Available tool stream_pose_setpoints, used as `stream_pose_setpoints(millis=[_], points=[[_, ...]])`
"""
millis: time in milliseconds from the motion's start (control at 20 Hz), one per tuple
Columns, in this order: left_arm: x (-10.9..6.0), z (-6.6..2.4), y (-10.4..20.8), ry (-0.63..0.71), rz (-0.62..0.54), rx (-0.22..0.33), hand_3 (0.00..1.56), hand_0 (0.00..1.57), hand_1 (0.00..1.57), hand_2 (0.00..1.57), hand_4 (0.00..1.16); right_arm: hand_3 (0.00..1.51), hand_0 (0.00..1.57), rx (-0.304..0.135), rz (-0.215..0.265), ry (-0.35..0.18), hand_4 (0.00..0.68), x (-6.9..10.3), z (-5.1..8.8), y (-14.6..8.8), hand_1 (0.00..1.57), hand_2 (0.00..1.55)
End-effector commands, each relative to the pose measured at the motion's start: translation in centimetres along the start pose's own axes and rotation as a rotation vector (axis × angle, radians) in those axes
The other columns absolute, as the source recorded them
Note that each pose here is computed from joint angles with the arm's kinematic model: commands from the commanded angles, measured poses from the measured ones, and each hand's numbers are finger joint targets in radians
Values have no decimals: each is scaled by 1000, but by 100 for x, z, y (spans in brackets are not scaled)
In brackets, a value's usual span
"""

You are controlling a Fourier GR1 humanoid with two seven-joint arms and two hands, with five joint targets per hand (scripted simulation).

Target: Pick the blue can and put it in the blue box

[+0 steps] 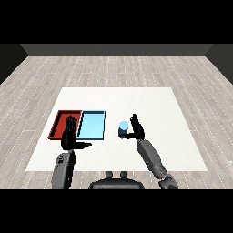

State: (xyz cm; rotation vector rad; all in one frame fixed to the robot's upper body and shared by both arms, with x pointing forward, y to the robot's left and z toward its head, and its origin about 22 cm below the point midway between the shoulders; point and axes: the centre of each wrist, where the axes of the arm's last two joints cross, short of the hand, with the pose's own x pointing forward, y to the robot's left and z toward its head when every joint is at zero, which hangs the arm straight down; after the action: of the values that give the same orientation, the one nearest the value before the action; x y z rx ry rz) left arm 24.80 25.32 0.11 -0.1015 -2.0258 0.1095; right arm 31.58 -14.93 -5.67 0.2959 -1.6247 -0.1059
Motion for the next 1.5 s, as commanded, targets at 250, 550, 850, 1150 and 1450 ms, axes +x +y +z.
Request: stream_pose_setpoints(millis=[250, 550, 850, 1150, 1450], points=[[-72, 116, -72, -14, -3, 11, 0, 0, 0, 0, 0, 0, 0, 30, 32, 13, 0, -202, -56, 141, 0, 0], [93, 113, -43, 1, -36, 26, 0, 0, 0, 0, 0, 0, 0, 41, -6, 24, 0, -175, -83, 86, 0, 0], [147, -4, 53, -4, -21, 8, 0, 0, 0, 0, 0, 0, 0, 51, 17, 26, 0, -235, -184, 127, 0, 0], [91, -10, -25, -16, -20, 18, 0, 0, 0, 0, 0, 0, 0, 55, -12, 38, 0, -158, -258, 349, 0, 0], [88, 220, 66, -9, -18, 17, 0, 0, 0, 0, 0, 0, 0, 25, 29, 54, 0, -298, -147, 304, 0, 0]])
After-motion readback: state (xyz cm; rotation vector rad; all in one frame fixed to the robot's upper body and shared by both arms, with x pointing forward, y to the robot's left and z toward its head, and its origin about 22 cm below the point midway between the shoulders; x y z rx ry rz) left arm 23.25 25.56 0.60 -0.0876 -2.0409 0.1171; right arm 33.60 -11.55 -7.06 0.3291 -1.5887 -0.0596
